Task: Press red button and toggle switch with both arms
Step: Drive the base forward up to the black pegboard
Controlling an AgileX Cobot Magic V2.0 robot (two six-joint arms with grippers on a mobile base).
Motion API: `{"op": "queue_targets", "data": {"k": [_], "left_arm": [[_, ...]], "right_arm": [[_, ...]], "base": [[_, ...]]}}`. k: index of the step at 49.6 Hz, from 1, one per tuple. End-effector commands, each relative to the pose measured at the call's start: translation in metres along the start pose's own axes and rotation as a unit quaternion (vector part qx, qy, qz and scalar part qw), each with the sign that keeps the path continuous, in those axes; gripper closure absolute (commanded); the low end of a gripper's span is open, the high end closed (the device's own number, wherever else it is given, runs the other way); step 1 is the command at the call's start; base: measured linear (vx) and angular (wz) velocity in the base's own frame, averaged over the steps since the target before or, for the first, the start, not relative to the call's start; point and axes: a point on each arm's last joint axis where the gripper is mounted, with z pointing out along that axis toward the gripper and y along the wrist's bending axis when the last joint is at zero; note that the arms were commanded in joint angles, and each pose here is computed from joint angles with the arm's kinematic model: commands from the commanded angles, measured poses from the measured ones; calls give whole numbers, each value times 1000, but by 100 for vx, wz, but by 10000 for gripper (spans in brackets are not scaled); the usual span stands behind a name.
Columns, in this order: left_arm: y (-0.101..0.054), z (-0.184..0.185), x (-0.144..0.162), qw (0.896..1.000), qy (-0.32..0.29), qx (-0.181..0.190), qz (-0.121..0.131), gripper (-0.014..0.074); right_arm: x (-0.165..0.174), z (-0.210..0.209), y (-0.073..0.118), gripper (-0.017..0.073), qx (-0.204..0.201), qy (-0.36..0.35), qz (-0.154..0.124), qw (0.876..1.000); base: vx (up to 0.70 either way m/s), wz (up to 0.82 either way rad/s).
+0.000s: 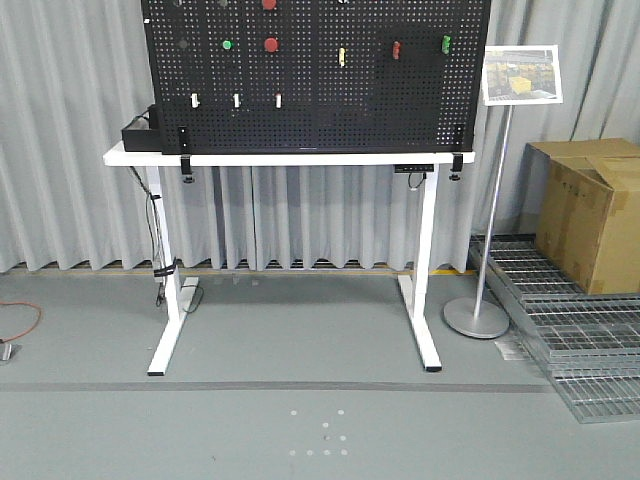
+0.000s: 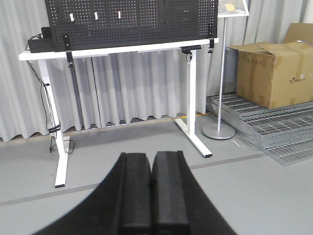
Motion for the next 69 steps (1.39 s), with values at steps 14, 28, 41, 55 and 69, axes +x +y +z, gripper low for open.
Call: {"op": "queue_targets", "data": {"k": [14,28,41,55,69], "left_arm": [[1,0,2,999,-34,-5,-6,592],[1,0,2,999,-34,-5,-6,592],[1,0,2,999,-34,-5,-6,592],[1,0,2,999,-34,-5,-6,592],[1,0,2,999,-34,-5,-6,592]], "right_arm": [[-4,0,0,563,1,-43,-4,999],[-4,0,0,563,1,-43,-4,999],[-4,0,0,563,1,-43,-4,999],[-4,0,0,563,1,-43,-4,999],[-4,0,0,563,1,-43,-4,999]], "base": [[0,0],[0,0],[1,-1],[10,-1],[29,-2]]}}
